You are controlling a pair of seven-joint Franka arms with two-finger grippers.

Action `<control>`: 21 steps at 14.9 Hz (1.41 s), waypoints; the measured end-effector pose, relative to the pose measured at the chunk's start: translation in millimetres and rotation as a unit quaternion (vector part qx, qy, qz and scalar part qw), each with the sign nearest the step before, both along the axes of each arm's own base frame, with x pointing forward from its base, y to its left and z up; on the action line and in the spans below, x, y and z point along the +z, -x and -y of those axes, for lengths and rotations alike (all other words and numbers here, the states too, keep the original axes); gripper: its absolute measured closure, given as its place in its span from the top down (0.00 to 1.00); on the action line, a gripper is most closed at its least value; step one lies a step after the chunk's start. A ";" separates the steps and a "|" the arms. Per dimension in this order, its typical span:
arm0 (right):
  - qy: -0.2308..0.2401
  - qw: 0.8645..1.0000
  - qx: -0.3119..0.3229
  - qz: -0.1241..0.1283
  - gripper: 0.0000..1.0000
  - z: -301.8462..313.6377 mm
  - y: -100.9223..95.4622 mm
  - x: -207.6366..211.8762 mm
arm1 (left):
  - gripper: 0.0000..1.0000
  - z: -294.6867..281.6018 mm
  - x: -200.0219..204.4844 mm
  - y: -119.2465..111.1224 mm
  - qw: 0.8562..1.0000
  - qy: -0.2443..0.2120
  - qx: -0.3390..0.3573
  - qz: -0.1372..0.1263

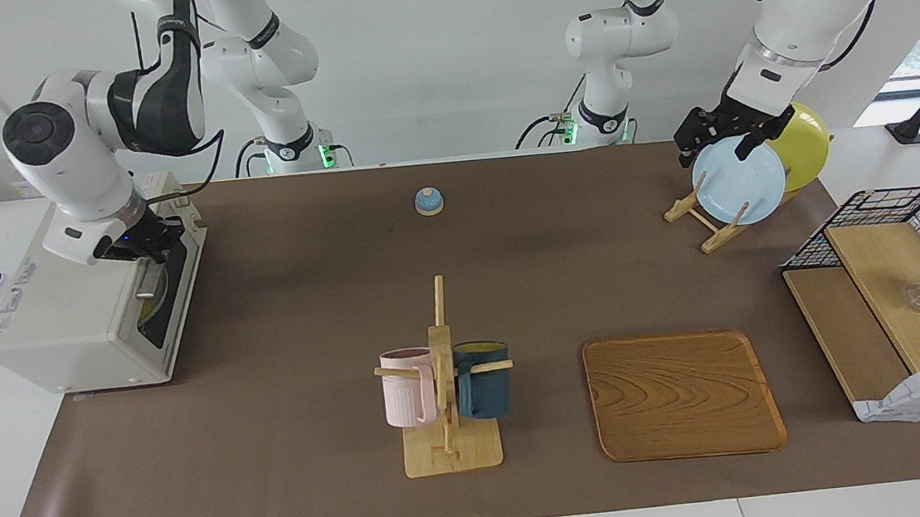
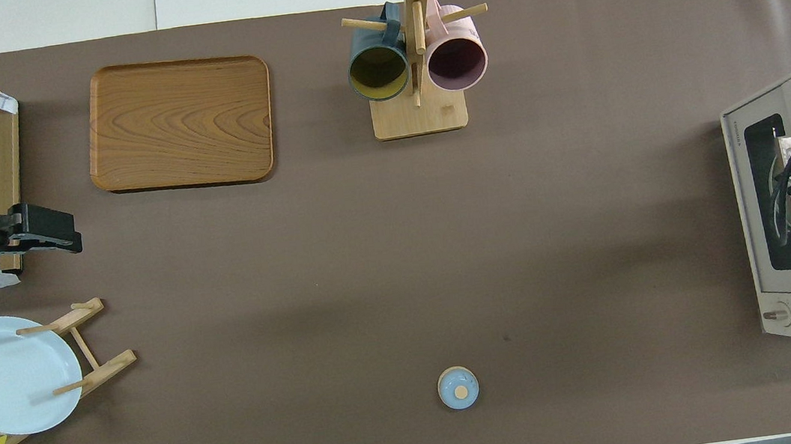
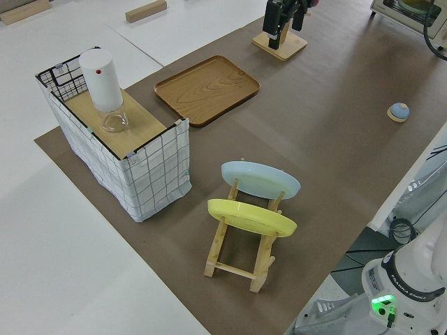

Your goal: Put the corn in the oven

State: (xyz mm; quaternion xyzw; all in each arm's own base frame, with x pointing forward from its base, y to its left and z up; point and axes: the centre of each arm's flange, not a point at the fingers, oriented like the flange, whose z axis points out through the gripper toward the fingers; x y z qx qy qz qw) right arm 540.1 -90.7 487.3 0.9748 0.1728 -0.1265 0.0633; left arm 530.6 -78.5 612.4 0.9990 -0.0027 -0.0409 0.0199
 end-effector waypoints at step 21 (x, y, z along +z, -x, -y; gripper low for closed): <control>-0.086 0.991 -0.075 0.076 1.00 -44.7 -1.9 130.7 | 1.00 0.0 0.0 0.0 1.000 0.000 0.000 0.000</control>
